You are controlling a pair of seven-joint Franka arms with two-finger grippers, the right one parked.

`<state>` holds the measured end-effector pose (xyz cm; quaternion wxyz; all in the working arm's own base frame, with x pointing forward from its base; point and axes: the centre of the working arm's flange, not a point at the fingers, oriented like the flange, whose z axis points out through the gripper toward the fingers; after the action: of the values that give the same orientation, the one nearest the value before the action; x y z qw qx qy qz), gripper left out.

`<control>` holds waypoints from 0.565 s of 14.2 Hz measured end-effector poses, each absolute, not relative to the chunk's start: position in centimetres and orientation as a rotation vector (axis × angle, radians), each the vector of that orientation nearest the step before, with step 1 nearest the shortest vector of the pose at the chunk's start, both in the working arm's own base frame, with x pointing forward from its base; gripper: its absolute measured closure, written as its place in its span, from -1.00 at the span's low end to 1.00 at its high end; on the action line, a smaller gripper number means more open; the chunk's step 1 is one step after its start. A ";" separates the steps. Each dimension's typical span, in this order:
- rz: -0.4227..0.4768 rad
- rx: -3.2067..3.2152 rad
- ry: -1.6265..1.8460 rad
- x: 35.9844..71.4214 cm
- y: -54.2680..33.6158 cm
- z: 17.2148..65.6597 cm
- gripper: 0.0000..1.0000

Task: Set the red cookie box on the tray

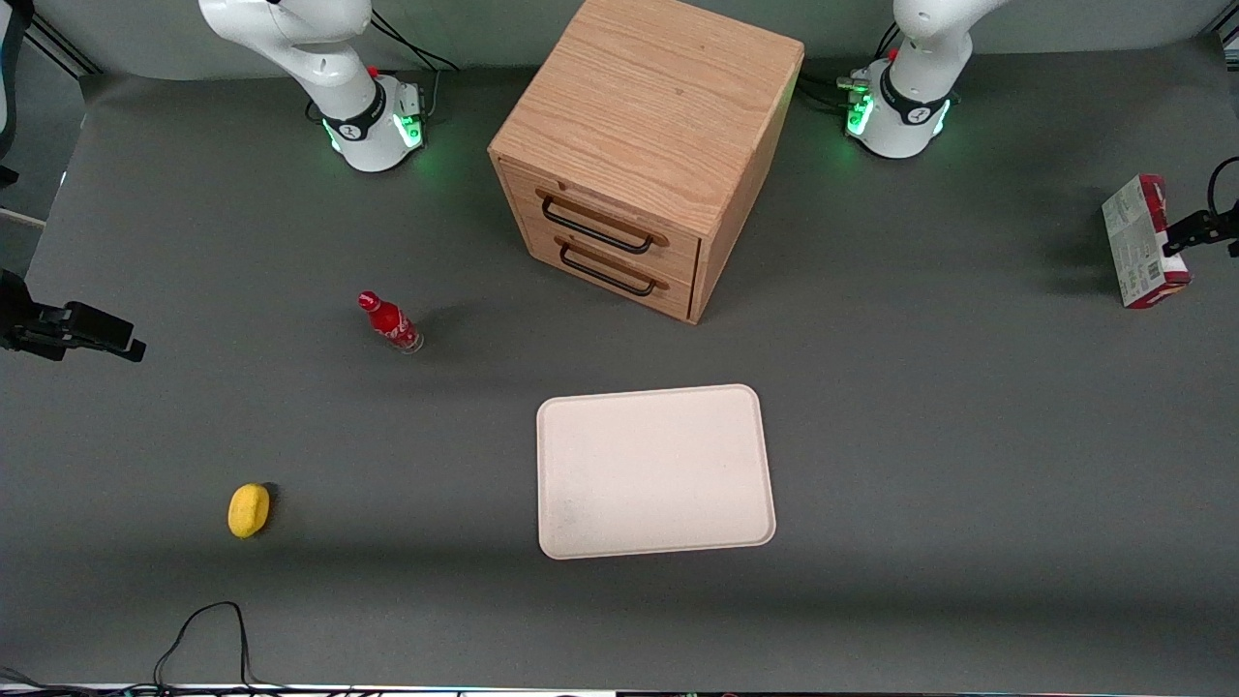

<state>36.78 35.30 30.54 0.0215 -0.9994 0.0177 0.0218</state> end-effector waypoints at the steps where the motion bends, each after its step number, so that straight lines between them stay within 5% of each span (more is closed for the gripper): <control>1: 0.090 -3.105 0.038 36.2 35.7 29.2 -0.99; 4: 0.148 -3.123 0.007 34.9 36.8 25.8 -0.96; 8: 0.192 -3.142 -0.008 34.1 36.9 24.1 -0.07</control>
<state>34.06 36.89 24.13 -0.0031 -0.9981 -0.0026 0.0611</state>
